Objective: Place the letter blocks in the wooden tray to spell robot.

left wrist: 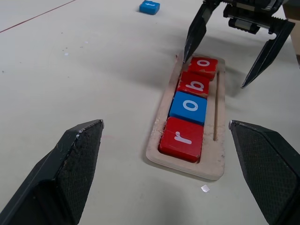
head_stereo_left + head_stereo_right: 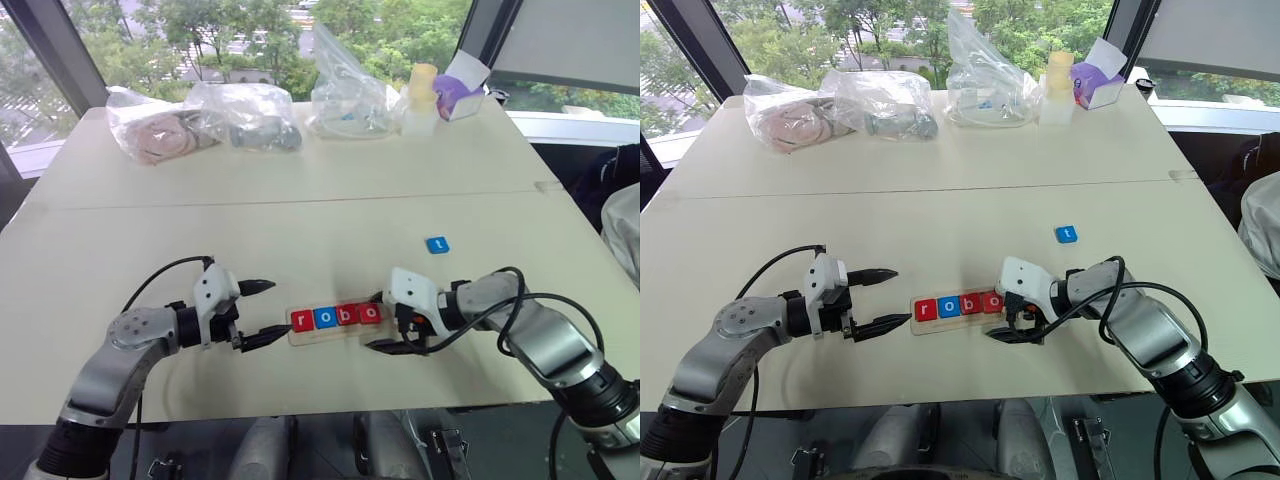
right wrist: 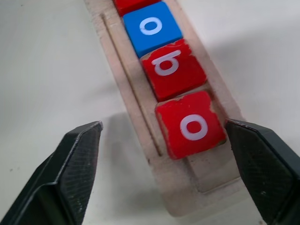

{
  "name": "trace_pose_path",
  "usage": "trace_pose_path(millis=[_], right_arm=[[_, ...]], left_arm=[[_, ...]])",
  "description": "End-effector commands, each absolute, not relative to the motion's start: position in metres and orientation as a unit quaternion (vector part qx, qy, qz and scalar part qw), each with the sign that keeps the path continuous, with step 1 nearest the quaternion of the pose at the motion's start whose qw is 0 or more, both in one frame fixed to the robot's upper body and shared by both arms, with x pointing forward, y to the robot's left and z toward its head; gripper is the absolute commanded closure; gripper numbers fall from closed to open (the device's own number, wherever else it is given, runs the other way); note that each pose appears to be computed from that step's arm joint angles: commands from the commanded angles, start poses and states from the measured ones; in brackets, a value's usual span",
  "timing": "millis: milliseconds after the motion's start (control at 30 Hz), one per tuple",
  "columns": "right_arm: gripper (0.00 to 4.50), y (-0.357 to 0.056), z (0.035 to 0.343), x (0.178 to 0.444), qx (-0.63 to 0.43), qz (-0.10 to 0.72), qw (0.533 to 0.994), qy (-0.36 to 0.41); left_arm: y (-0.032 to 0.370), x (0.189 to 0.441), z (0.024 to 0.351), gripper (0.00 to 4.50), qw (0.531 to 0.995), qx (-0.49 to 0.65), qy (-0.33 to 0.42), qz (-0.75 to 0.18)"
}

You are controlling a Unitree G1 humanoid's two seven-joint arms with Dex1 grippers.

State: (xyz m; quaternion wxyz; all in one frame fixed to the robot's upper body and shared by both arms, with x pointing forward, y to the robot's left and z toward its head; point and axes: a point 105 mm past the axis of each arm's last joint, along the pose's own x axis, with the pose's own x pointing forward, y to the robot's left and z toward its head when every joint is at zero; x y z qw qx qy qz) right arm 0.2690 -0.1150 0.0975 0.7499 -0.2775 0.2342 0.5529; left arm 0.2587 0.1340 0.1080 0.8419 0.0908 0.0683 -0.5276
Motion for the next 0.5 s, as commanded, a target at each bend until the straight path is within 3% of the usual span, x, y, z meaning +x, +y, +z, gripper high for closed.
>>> trace_pose_path(millis=[33, 267, 500], right_arm=[[0.07, -0.116, 0.116, 0.278, -0.29, 0.539, 0.765, 0.202], [0.07, -0.126, 0.129, 0.288, -0.286, 0.517, 0.783, 0.193], [0.07, -0.132, 0.12, 0.293, -0.294, 0.509, 0.783, 0.203]], left_arm=[[0.13, 0.257, 0.122, 0.0, 0.839, 0.096, 0.042, -0.535], [0.13, 0.257, 0.12, 0.0, 0.838, 0.095, 0.043, -0.536], [0.13, 0.258, 0.12, 0.0, 0.838, 0.095, 0.042, -0.536]])
